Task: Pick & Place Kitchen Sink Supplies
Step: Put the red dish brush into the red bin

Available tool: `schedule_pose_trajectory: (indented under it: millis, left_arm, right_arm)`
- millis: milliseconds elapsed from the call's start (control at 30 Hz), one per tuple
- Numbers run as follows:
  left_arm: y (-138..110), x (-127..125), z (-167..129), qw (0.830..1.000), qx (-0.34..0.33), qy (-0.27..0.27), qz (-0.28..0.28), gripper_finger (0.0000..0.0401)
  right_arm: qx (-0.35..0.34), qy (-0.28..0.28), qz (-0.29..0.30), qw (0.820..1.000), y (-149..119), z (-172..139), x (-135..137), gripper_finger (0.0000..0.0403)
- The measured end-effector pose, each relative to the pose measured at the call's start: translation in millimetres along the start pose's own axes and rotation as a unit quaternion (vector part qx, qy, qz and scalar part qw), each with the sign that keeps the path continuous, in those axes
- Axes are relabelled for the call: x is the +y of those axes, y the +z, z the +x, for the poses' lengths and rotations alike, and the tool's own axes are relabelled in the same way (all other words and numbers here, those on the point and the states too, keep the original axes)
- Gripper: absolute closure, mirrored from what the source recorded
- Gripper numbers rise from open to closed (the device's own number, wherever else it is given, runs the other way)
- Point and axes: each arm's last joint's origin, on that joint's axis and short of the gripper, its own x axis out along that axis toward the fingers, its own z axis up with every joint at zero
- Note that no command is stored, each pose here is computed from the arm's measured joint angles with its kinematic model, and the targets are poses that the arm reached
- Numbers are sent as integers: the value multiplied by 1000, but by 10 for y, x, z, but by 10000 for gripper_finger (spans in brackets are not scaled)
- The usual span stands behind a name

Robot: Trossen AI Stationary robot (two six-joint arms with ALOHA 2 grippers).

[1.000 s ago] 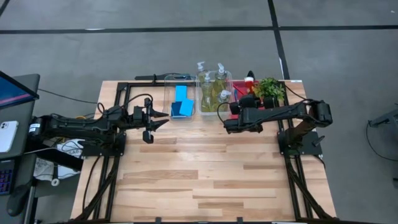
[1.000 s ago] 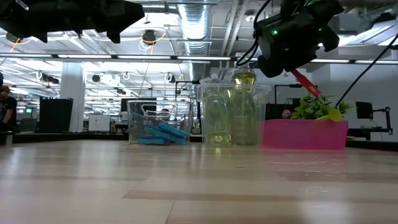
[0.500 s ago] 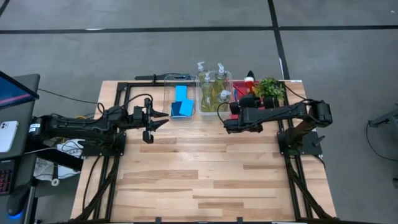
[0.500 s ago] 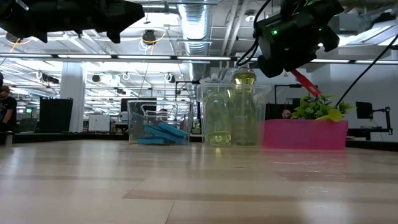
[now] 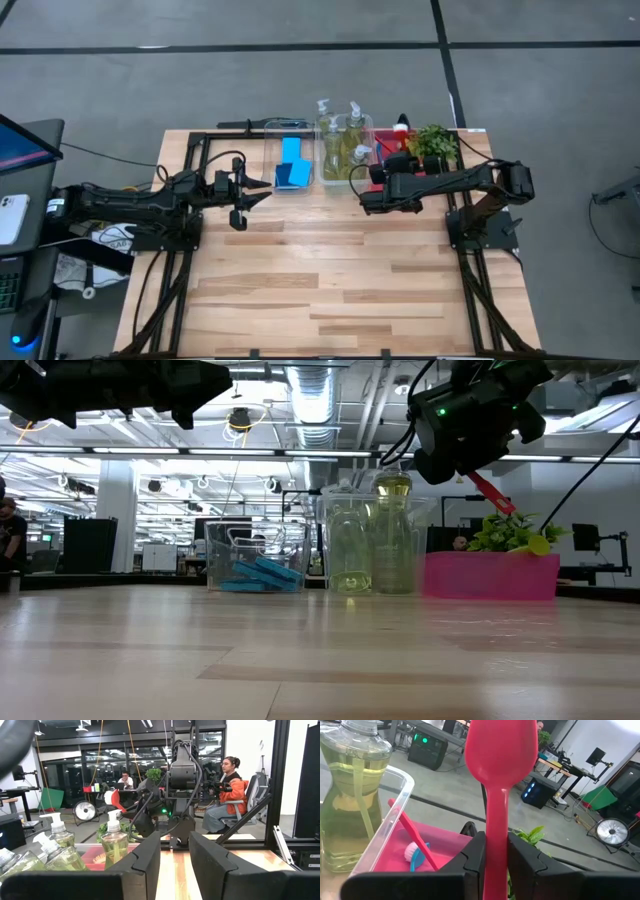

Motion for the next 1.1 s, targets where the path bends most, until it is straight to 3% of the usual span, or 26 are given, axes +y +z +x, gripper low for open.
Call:
schedule_pose_trajectory:
  millis: [1100]
  left_arm:
    - [0, 0, 0, 1000, 0, 0, 0, 297]
  right_arm:
    - [4, 1, 5, 1000, -2, 1, 6, 349]
